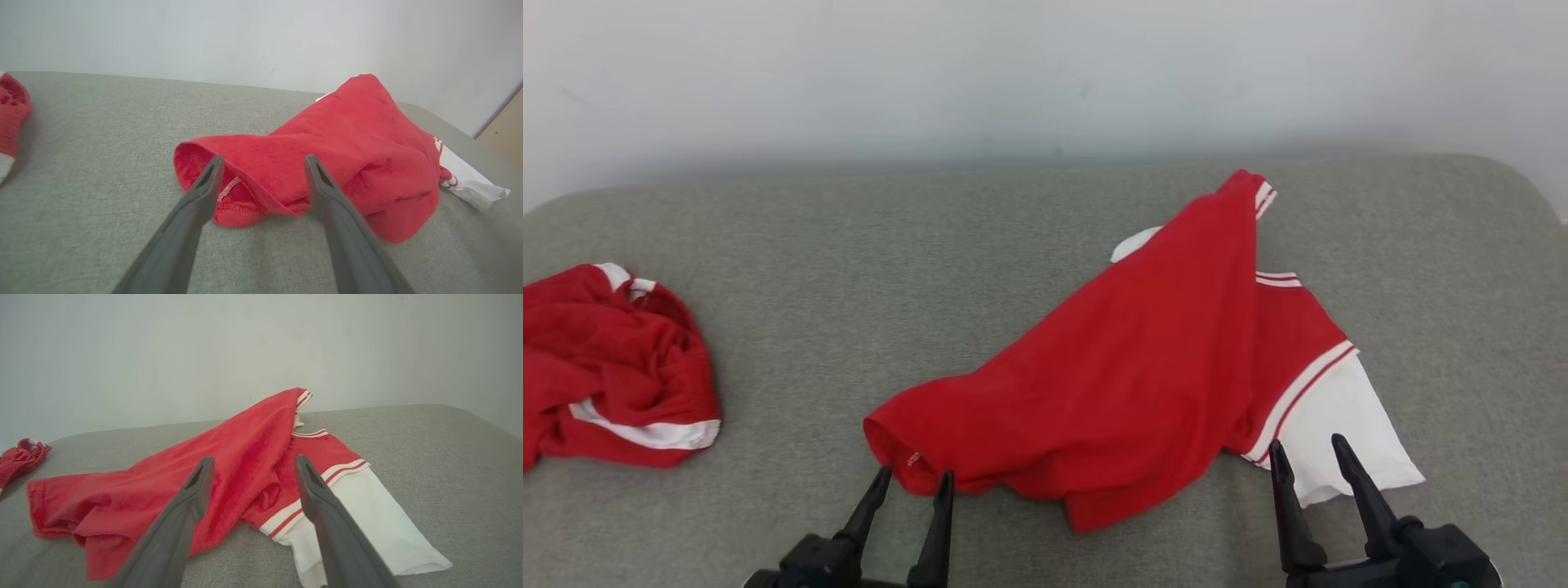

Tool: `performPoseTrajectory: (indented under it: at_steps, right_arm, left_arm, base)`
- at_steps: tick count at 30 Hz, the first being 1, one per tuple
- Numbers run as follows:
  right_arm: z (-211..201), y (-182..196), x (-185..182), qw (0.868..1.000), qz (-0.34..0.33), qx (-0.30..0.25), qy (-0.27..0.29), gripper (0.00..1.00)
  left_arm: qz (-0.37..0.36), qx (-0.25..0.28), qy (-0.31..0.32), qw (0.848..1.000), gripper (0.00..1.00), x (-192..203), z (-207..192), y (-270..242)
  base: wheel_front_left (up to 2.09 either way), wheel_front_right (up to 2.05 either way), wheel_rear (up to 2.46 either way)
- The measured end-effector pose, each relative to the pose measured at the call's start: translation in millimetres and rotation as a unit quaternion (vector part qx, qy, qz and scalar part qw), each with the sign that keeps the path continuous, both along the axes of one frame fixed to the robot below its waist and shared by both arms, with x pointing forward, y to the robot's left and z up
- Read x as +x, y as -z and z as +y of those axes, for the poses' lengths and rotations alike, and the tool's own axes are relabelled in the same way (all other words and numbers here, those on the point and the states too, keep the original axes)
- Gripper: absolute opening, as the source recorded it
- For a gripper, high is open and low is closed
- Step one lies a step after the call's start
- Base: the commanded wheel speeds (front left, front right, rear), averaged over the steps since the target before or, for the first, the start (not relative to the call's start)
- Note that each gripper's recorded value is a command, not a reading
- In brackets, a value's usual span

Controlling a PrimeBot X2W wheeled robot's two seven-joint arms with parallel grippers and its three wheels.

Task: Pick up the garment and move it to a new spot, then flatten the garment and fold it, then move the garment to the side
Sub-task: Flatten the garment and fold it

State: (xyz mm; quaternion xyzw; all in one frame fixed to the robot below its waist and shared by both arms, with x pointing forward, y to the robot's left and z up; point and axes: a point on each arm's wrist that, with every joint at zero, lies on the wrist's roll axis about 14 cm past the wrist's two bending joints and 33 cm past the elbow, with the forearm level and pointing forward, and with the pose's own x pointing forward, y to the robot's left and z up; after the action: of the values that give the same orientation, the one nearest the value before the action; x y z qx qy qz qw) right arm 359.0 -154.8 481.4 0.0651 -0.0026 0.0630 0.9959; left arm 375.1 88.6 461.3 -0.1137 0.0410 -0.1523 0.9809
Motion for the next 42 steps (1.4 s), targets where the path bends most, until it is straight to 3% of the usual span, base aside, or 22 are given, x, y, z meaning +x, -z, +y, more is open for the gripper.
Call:
performPoseTrajectory:
  at_steps: [12, 13, 14, 15, 16, 27, 42]
  right_arm:
    - [-24, 6, 0, 0.999, 0.011, 0.001, 0.04, 1.0]
    - [-26, 6, 0, 0.999, 0.011, 0.001, 0.041, 1.0]
    - [-27, 7, 0, 0.999, 0.012, 0.001, 0.043, 1.0]
    - [-28, 7, 1, 0.999, 0.012, 0.001, 0.044, 1.0]
    - [-28, 6, 2, 0.999, 0.011, 0.001, 0.045, 1.0]
    - [-10, 2, 12, 1.0, 0.003, 0.014, 0.018, 1.0]
    - [17, 4, 13, 0.999, 0.006, 0.022, -0.023, 1.0]
  left_arm:
    - [0.071, 0.003, 0.018, 0.997, 1.0, 27, -14, 44]
    - [0.08, 0.001, 0.018, 0.997, 0.85, 27, -15, 49]
    - [0.088, 0.001, 0.018, 0.996, 0.59, 26, -15, 54]
    - [0.091, 0.002, 0.019, 0.996, 0.16, 27, -16, 55]
    - [0.089, 0.0, 0.018, 0.996, 0.0, 30, -16, 54]
    - [-0.034, -0.017, -0.007, 0.999, 0.0, 43, 2, -22]
    - [-0.066, -0.007, -0.012, 0.998, 0.0, -17, 21, -43]
  base:
    - [0.0, 0.0, 0.0]
    - [0.0, 0.0, 0.0]
    - [0.0, 0.0, 0.0]
    - [0.0, 0.0, 0.0]
    - [0.0, 0.0, 0.0]
    - [0.0, 0.0, 0.0]
    - [0.0, 0.0, 0.0]
